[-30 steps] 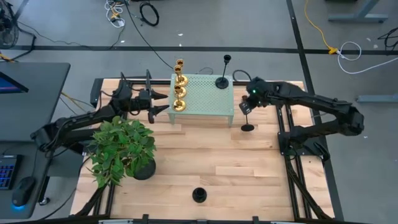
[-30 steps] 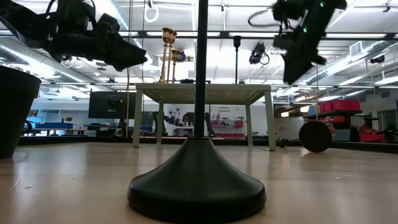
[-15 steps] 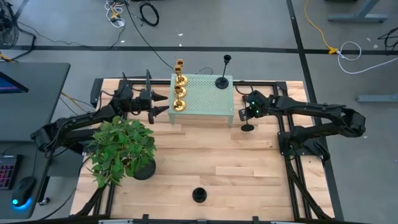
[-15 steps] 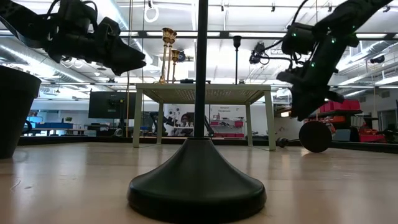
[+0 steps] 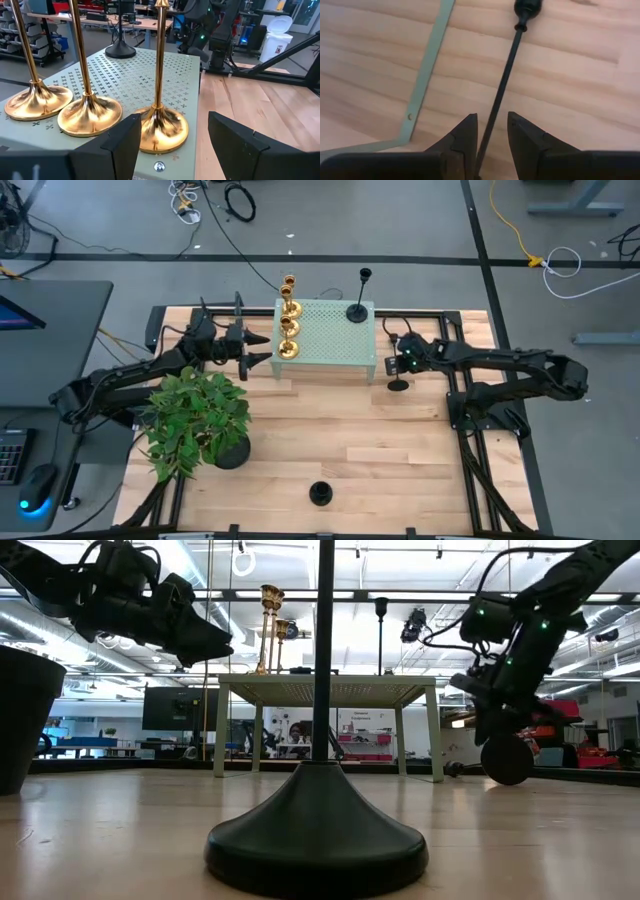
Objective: Pick & Place candle stick holders
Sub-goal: Put the top black candle holder on the shelf
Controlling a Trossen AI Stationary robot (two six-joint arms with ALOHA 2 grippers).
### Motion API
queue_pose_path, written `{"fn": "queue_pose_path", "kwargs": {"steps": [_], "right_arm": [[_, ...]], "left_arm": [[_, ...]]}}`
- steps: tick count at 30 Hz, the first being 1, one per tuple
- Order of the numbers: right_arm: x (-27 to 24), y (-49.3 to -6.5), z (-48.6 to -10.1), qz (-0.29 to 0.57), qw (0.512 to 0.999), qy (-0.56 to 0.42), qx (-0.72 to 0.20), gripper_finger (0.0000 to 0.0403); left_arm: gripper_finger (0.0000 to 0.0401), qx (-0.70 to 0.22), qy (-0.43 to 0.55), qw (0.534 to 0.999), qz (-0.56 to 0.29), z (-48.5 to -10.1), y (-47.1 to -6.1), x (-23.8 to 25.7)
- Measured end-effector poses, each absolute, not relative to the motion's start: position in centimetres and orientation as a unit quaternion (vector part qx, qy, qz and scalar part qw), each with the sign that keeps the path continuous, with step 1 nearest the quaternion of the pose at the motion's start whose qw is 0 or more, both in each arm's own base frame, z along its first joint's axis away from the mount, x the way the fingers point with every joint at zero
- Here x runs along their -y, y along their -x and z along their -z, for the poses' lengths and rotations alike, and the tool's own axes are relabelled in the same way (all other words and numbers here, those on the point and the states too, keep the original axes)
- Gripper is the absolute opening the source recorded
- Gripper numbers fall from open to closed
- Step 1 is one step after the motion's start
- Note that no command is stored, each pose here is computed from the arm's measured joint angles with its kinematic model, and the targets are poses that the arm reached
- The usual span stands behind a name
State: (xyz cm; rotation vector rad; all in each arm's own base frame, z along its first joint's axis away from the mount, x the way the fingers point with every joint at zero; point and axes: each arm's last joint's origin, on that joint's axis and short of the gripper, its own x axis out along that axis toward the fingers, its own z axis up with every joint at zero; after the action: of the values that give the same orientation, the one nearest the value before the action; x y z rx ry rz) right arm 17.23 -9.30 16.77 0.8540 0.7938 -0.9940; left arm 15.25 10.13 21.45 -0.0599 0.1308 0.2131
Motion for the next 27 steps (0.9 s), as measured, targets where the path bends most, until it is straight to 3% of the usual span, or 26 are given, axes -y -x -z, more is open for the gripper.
{"fn": "queue_pose_path", "kwargs": {"steps": [27], "right_arm": [[9.0,-15.9,-12.9,0.462,0.729,-0.419,-0.283,0.0105]], "left_arm": [[0.0231,-0.065,0.028,0.992,-0.106,-21.4,-15.2,-10.1]]}}
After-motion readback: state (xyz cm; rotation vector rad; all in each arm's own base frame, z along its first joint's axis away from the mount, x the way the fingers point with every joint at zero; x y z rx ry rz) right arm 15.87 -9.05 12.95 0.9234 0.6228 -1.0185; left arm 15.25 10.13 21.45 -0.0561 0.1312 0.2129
